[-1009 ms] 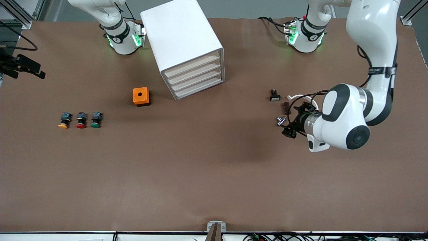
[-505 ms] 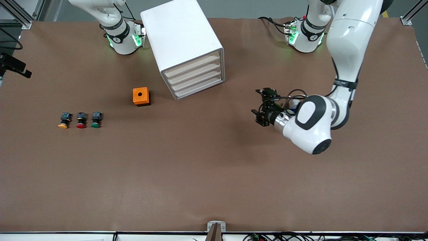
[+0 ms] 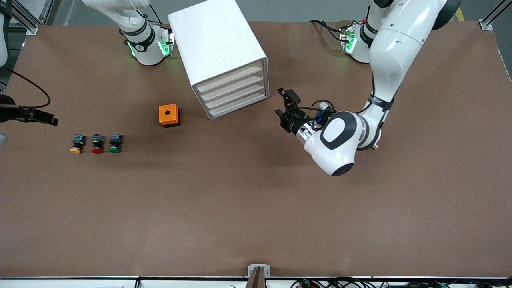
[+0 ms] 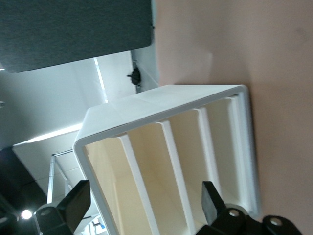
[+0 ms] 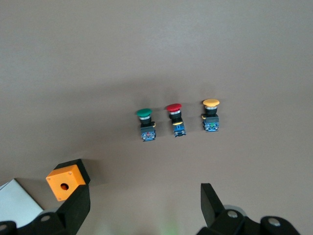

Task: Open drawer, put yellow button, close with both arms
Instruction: 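Grasp the drawer front with the left gripper while the right gripper reaches out, then pull the drawer open with the left gripper while the right gripper grasps the yellow button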

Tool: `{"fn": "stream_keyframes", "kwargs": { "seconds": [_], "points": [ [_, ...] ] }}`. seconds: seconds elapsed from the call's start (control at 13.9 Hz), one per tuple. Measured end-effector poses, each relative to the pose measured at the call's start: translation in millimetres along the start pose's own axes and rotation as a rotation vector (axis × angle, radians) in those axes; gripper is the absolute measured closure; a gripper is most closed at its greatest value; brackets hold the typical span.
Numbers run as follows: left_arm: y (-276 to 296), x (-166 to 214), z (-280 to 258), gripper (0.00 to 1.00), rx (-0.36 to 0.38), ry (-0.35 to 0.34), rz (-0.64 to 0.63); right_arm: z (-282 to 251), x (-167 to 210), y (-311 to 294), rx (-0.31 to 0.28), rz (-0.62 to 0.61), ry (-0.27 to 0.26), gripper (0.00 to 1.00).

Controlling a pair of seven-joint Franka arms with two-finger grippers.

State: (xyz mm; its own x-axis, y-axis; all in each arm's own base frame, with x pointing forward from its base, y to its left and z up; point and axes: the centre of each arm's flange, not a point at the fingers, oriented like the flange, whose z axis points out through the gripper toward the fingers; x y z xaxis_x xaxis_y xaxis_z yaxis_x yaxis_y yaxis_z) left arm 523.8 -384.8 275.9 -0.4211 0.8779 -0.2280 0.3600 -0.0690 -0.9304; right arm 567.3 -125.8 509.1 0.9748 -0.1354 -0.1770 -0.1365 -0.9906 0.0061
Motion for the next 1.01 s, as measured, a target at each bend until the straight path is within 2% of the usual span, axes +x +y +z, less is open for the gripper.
{"fn": "stream_keyframes", "kwargs": {
  "seconds": [0.14, 0.36, 0.58, 0.86, 1.01],
  "points": [
    [4.7, -8.1, 18.8, 0.22, 0.045, -0.009, -0.015, 8.7, 10.2, 8.6, -0.018, 0.010, 0.021, 0.00],
    [17.2, -10.7, 41.7, 0.22, 0.097, -0.004, -0.059, 43.0, 28.0, 24.7, -0.038, 0.029, 0.051, 0.00],
    [22.9, -10.0, 62.0, 0.22, 0.150, 0.008, -0.082, 112.2, 41.1, 47.1, -0.046, 0.049, 0.095, 0.00],
    [17.1, -23.0, 90.7, 0.24, 0.207, 0.008, -0.082, 209.5, 22.0, 90.6, -0.057, 0.028, 0.154, 0.00],
    [13.5, -28.7, 106.0, 0.24, 0.215, 0.029, -0.077, 241.2, 11.1, 122.1, -0.060, 0.017, 0.148, 0.00]
  ]
}}
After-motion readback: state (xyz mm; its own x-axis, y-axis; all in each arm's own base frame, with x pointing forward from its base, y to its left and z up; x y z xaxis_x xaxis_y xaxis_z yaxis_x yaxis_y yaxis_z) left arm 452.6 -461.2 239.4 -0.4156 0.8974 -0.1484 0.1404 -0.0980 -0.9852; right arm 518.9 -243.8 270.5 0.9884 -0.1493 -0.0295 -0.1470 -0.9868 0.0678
